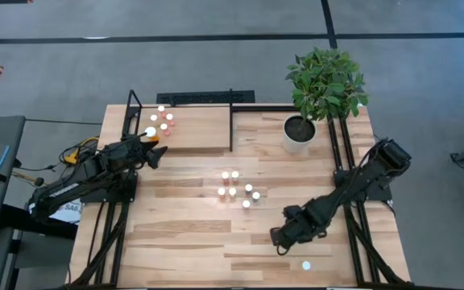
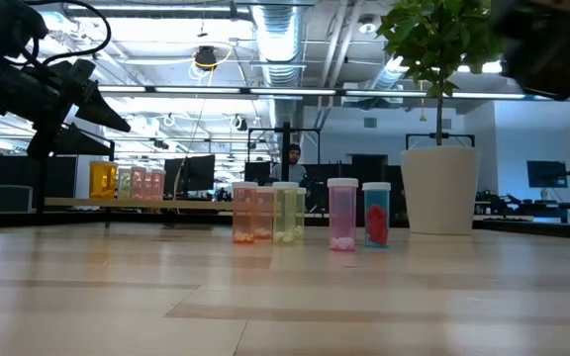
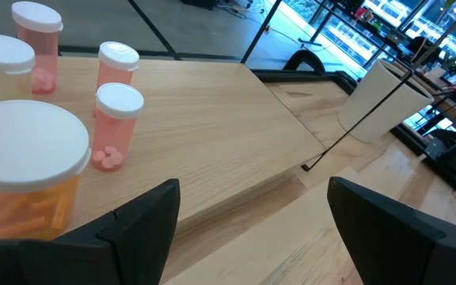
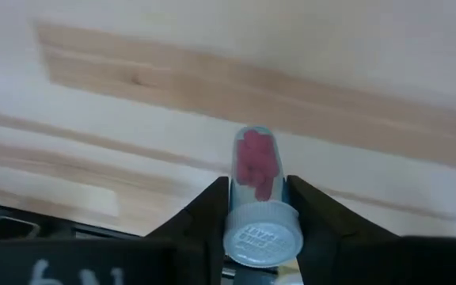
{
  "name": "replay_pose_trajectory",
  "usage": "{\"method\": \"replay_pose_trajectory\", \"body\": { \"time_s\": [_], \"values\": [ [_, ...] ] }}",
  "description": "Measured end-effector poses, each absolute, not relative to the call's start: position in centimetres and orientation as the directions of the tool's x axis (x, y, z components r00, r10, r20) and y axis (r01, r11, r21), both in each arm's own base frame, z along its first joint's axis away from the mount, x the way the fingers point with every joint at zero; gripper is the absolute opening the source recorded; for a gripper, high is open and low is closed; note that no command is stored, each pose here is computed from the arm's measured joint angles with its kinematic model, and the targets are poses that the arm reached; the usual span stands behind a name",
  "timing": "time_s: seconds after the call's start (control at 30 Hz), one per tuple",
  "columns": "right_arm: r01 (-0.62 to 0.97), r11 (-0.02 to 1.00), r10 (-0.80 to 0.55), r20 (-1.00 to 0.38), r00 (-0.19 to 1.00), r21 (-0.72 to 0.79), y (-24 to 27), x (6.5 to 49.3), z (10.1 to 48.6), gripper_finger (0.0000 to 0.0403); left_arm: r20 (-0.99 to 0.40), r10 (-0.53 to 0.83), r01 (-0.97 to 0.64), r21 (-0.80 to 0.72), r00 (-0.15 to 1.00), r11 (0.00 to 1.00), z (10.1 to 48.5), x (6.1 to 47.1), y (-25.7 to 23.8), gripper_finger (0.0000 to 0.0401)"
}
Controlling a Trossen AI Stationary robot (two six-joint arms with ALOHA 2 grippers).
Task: Pick and place medicine bottles onto shelf by color
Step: Move the blue pill bottle to the center
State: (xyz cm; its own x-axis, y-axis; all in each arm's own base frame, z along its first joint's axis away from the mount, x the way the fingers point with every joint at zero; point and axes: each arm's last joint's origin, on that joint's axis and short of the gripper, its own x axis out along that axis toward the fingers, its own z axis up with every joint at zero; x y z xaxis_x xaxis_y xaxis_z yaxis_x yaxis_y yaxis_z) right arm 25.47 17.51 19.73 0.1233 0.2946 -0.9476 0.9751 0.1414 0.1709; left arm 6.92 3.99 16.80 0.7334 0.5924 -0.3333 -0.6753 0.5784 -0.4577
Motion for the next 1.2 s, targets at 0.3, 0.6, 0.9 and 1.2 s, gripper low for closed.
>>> {"method": "replay_pose_trajectory", "body": {
  "time_s": [0.3,0.6,0.9,1.2],
  "values": [
    [0.966,0.166,0.272,-0.950,0.150,0.200,15.3,28.5,20.0,0.0129,-0.333,0.592,-0.675,-0.458,0.733,0.578,16.8,6.9,4.0,0.0309],
    [0.944,0.306,0.244,-0.969,0.048,0.123,14.5,34.5,20.3,0.0132,-0.333,0.592,-0.675,-0.458,0.734,0.579,16.8,6.9,4.0,0.0309],
    [0.931,0.344,0.219,-0.974,0.049,0.125,12.0,39.2,20.6,0.0142,-0.333,0.592,-0.675,-0.458,0.734,0.579,16.8,6.9,4.0,0.0309],
    [0.943,0.320,0.221,-0.975,0.017,0.089,10.0,41.3,19.5,0.0138,-0.333,0.592,-0.675,-0.458,0.734,0.579,16.8,6.9,4.0,0.0309]
  ]
}}
